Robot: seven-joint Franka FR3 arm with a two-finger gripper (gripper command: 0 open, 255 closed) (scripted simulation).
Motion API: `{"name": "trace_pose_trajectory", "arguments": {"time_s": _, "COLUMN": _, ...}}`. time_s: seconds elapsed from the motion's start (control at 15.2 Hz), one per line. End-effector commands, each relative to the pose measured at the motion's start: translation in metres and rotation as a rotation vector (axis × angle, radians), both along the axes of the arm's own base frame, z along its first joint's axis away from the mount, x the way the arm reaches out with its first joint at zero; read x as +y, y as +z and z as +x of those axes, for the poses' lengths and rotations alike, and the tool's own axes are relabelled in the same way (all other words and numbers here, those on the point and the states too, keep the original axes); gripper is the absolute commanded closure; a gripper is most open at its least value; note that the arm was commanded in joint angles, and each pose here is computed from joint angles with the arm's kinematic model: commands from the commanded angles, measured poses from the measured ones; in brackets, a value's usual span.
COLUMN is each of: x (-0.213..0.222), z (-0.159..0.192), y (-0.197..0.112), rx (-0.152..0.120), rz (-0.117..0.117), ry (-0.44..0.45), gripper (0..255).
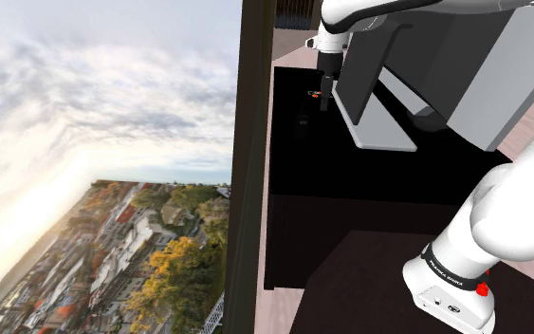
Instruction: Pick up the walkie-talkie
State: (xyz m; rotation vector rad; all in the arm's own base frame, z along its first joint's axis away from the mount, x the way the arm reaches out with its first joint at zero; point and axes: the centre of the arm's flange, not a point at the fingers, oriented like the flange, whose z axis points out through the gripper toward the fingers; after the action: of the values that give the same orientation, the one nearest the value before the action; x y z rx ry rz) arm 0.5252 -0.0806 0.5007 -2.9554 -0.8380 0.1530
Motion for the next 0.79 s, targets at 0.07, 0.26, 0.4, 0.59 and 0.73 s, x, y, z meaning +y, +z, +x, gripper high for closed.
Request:
{"name": "trace_pose_trajectory", "arguments": {"time_s": 0.07, "x": -0.007, "z": 0.037, "y": -0.011, "rx": -0.010, "rz": 0.023, "ry": 0.060, "gripper": 0}}
{"name": "trace_pose_trajectory", "arguments": {"time_s": 0.26, "x": -0.010, "z": 0.067, "y": -0.017, "rx": -0.017, "rz": 0.041, "ry": 0.104, "gripper": 0}}
{"name": "trace_pose_trajectory", "arguments": {"time_s": 0.4, "x": -0.010, "z": 0.067, "y": -0.027, "rx": -0.017, "rz": 0.041, "ry": 0.104, "gripper": 0}}
{"name": "trace_pose_trajectory", "arguments": {"time_s": 0.59, "x": -0.010, "z": 0.067, "y": -0.043, "rx": -0.017, "rz": 0.041, "ry": 0.104, "gripper": 0}}
{"name": "trace_pose_trajectory", "arguments": {"time_s": 0.73, "x": -0.010, "z": 0.067, "y": -0.057, "rx": -0.017, "rz": 0.041, "ry": 0.104, "gripper": 0}}
